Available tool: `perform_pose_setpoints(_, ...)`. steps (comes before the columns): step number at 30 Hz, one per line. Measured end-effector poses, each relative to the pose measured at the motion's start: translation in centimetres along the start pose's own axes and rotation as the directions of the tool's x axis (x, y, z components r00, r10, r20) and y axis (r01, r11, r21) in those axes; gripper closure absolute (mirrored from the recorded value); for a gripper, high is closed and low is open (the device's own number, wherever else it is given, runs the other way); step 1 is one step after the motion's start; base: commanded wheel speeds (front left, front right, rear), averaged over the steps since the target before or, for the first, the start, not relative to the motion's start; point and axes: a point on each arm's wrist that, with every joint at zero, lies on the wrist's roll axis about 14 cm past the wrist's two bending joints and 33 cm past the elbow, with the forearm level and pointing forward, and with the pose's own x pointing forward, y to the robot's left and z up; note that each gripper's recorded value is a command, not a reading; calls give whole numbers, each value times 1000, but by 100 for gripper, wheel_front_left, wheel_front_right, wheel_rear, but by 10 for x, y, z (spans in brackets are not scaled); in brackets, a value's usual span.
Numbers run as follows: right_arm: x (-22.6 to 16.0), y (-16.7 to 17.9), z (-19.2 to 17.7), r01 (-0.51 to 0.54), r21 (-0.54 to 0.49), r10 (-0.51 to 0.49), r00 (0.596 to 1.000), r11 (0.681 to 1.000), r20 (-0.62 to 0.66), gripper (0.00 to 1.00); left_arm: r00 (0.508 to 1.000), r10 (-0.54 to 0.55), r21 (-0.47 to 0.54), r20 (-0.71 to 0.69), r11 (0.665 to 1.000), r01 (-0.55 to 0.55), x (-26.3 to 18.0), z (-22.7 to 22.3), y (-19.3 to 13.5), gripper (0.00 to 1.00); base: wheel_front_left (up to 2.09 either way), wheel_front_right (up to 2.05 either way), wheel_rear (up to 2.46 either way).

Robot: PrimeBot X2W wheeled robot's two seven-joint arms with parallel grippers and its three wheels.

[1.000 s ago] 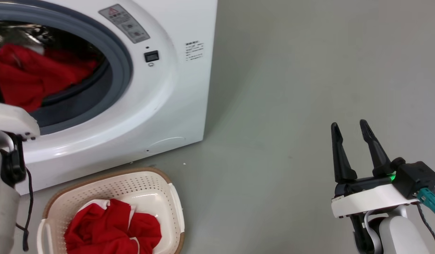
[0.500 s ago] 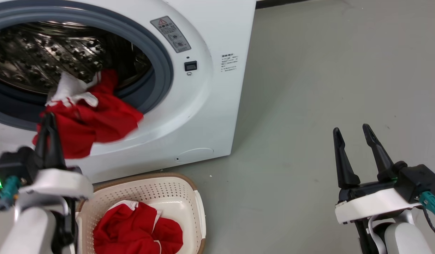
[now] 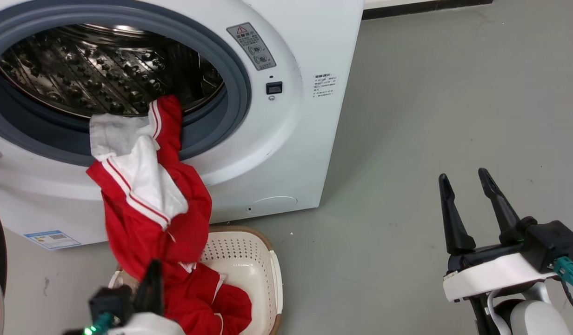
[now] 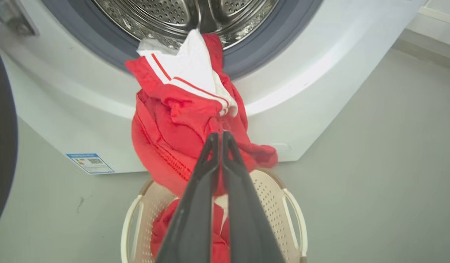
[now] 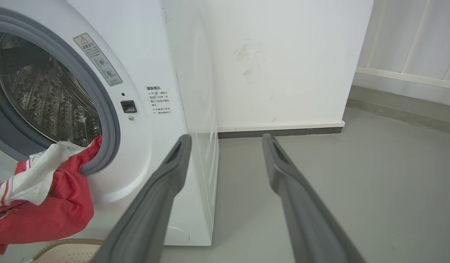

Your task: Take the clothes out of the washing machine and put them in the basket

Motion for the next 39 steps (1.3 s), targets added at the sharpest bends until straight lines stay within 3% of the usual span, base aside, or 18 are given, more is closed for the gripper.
perform_pose_setpoints(13,15,-6,-20,11,-25,-13,998,1000,-61,0,950,-40,-91,-308,996,13,3,-120,-21,100,0,0,0)
perform_pose_setpoints(26,37,-19,-62,39,-37,-44,990,999,-137,0,836,-94,-78,-540,995,62,29,-208,-27,100,0,0,0)
perform_pose_setpoints(39,50,-25,-109,43,-44,-51,974,998,-222,0,737,-66,-8,-673,997,82,66,-271,-6,100,0,0,0)
